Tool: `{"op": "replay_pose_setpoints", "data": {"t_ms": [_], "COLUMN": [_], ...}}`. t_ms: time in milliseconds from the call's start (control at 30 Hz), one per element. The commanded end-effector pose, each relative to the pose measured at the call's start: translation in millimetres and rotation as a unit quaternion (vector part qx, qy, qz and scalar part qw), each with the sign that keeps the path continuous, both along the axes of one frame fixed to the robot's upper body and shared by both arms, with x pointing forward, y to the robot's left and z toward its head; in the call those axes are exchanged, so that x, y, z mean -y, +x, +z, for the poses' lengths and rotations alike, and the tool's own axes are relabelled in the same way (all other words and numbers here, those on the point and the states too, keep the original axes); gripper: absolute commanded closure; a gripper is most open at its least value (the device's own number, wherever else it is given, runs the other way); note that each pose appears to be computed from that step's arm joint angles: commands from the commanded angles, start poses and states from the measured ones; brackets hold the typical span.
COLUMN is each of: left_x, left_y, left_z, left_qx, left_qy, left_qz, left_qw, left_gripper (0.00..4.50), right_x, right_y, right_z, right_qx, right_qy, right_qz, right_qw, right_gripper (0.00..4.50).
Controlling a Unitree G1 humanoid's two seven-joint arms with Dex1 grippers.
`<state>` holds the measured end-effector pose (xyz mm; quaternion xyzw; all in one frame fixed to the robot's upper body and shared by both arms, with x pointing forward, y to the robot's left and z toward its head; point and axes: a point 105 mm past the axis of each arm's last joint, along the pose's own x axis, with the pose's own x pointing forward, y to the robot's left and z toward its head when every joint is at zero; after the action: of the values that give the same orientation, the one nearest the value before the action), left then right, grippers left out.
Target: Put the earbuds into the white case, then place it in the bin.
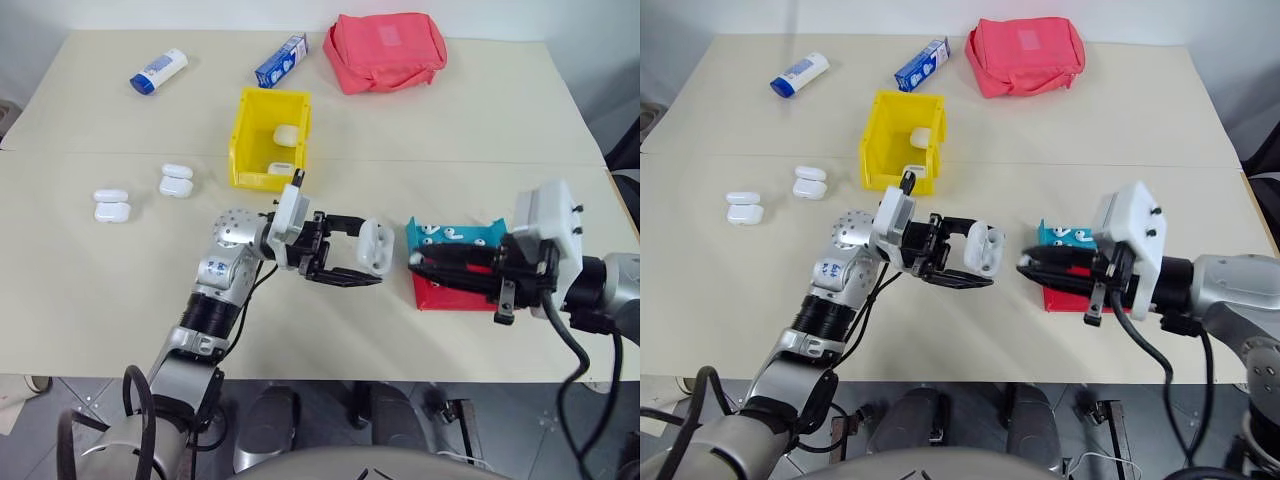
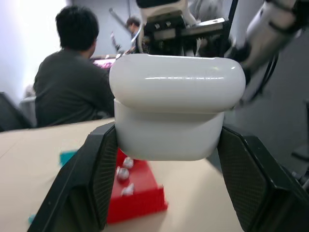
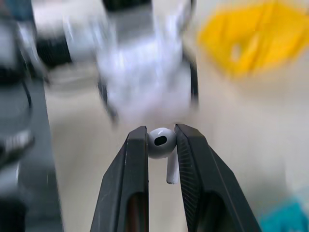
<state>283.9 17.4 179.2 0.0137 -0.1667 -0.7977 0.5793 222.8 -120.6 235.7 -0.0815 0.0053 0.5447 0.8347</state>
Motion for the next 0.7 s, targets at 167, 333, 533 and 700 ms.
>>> {"op": "replay_pose_setpoints", "data": {"t_ms": [167, 333, 533, 700], "left_x": [1.2, 1.7, 4.6, 3.9], "left_y": [9.7, 10.7, 7.3, 4.2], "left_z": [4.1, 3.4, 8.6, 14.7], "left_qx": [0.011, 0.006, 0.0, 0.006], "left_qy": [0.025, 0.034, 0.023, 0.011], "left_qz": [0.009, 0.018, 0.019, 0.008], "left_qw": [1.0, 0.999, 1.0, 1.0], "left_gripper": [1.74, 1.74, 1.74, 1.74], "right_x": [-15.1, -19.6, -23.4, -22.9], "right_y": [9.6, 11.4, 17.1, 24.4], "right_z": [13.6, 4.7, -6.2, -14.2], "right_qx": [0.027, 0.015, 0.005, 0.002], "right_qy": [0.069, 0.085, 0.108, 0.112], "right_qz": [0.008, 0.012, 0.01, 0.003], "right_qw": [0.997, 0.996, 0.994, 0.994], "right_gripper": [4.05, 4.05, 4.05, 4.05]}}
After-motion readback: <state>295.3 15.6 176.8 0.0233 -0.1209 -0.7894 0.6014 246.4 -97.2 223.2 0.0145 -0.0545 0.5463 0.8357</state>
